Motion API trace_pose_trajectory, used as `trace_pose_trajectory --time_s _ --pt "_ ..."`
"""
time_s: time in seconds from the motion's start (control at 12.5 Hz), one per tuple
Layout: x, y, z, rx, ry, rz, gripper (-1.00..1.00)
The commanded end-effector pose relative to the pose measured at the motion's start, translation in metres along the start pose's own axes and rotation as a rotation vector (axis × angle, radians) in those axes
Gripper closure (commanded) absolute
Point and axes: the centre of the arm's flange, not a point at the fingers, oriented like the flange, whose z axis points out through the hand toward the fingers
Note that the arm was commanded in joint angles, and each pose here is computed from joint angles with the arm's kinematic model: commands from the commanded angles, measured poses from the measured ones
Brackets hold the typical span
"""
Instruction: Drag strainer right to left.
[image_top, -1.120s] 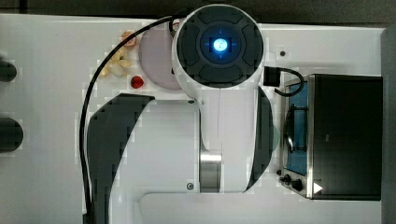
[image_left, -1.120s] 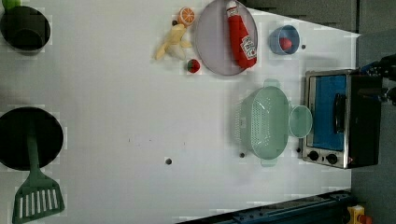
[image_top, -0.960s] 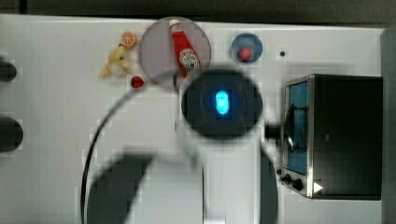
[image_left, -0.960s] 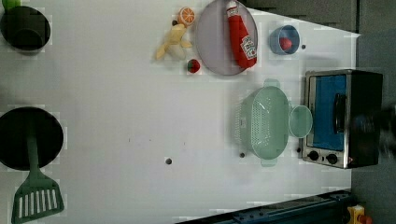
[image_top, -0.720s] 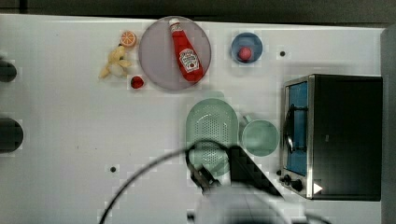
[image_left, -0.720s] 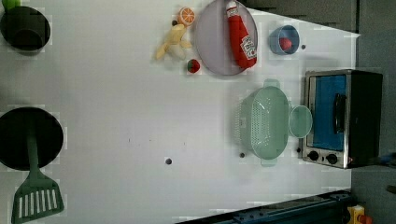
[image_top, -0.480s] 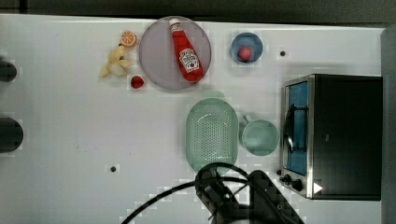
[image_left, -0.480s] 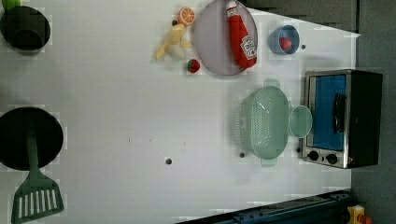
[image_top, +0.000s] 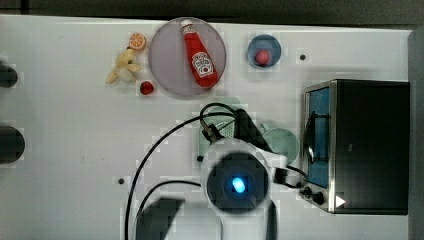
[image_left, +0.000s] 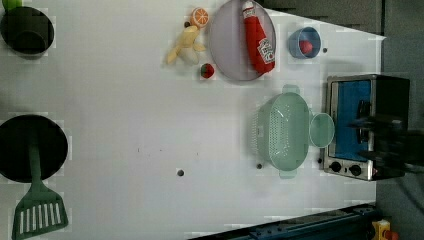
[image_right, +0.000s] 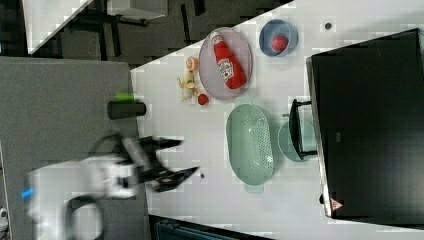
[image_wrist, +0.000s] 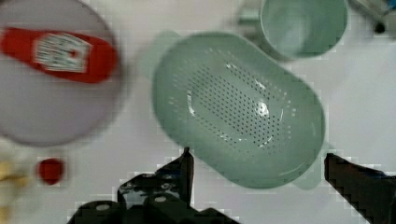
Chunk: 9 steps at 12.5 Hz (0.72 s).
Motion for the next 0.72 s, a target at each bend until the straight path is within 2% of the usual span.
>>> trace_pose_trajectory --time_s 0.08,0.4,0.72 --pt "-0.006 -0.002 0.067 -0.026 -0.009 0.233 -1.0" --pt "-0.003 -0.023 0.151 -0.047 -0.011 0.468 -1.0" --pt "-0.015 -0.037 0.214 -0.021 -0.008 0.492 -1.0"
